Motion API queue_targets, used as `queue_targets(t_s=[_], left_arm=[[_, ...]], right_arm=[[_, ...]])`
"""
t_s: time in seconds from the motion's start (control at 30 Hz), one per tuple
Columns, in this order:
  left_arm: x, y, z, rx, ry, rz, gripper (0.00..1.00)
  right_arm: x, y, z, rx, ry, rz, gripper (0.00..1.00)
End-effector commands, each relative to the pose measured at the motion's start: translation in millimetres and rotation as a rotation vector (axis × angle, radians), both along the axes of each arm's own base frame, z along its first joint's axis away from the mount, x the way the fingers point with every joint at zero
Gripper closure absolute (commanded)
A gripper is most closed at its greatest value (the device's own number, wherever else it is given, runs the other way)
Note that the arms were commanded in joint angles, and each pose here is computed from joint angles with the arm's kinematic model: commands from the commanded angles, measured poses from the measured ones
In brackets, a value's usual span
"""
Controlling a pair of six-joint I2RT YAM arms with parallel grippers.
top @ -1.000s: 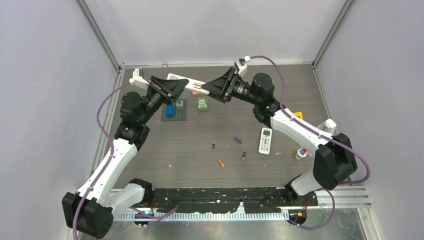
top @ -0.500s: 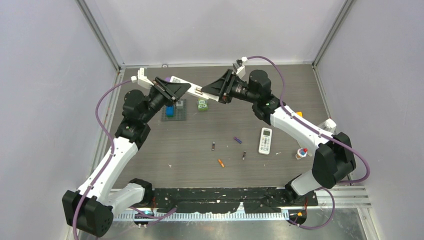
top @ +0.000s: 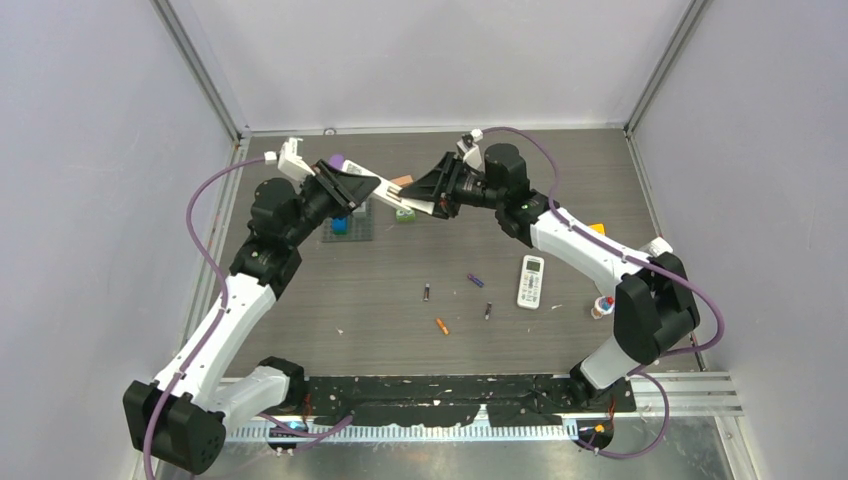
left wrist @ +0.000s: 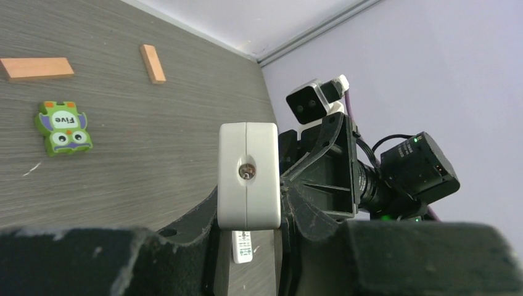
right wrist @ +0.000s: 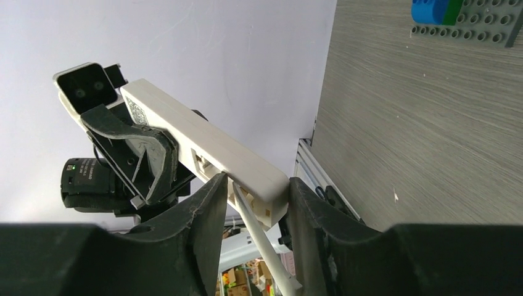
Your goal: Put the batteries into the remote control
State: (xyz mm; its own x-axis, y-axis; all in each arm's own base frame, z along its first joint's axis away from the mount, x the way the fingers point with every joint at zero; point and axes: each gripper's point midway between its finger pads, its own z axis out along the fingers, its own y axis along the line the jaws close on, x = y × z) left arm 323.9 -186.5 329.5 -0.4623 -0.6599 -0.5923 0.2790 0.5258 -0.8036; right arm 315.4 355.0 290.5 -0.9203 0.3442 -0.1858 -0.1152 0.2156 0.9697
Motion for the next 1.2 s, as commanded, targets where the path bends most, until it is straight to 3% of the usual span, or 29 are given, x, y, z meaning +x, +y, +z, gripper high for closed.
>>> queue_targets(t_s=[0.0,0.1,0.27,0.33,0.43,0.5,0.57,0.7,0.9,1.03,1.17], left_arm=[[14,21,3,0.129,-0.062,0.103,1.0],[17,25,-3,0.167,-0.062,0.121,1.0],[20,30,-20,0.226,-0.032,0.141,1.0],[21,29,-26,0.232,-0.025,0.137,1.0],[23,28,-35,0.244,-0.007,0.126,1.0],[23,27,-41,0.257,0.001,0.12,1.0],[24,29,-48,0.28,0.01,0.123,1.0],[23,38,-63,0.34,0.038,0.147,1.0],[12,40,-72,0.387,0.043,0.121,1.0],[1,24,-69,0.379,0.026,0.003,1.0],[-12,-2,-60,0.388,-0.052,-0.194,1.0]], right_arm=[[-1,-1,22,0.041,-0.02,0.019,0.59],[-2,0,16,0.034,-0.007,0.031,0.62],[-1,-1,8,0.024,0.003,0.036,0.56],[0,-1,4,0.022,0.006,0.039,0.65],[3,2,-8,0.016,0.023,0.048,0.85],[4,3,-17,0.002,0.032,0.051,0.93],[7,2,-26,-0.018,0.034,0.048,0.95],[18,-7,-50,-0.108,0.005,0.006,0.95],[35,-45,-134,-0.494,-0.015,-0.05,0.95],[39,-59,-180,-0.644,-0.019,-0.028,0.93],[37,-73,-217,-0.754,0.015,-0.017,0.83]])
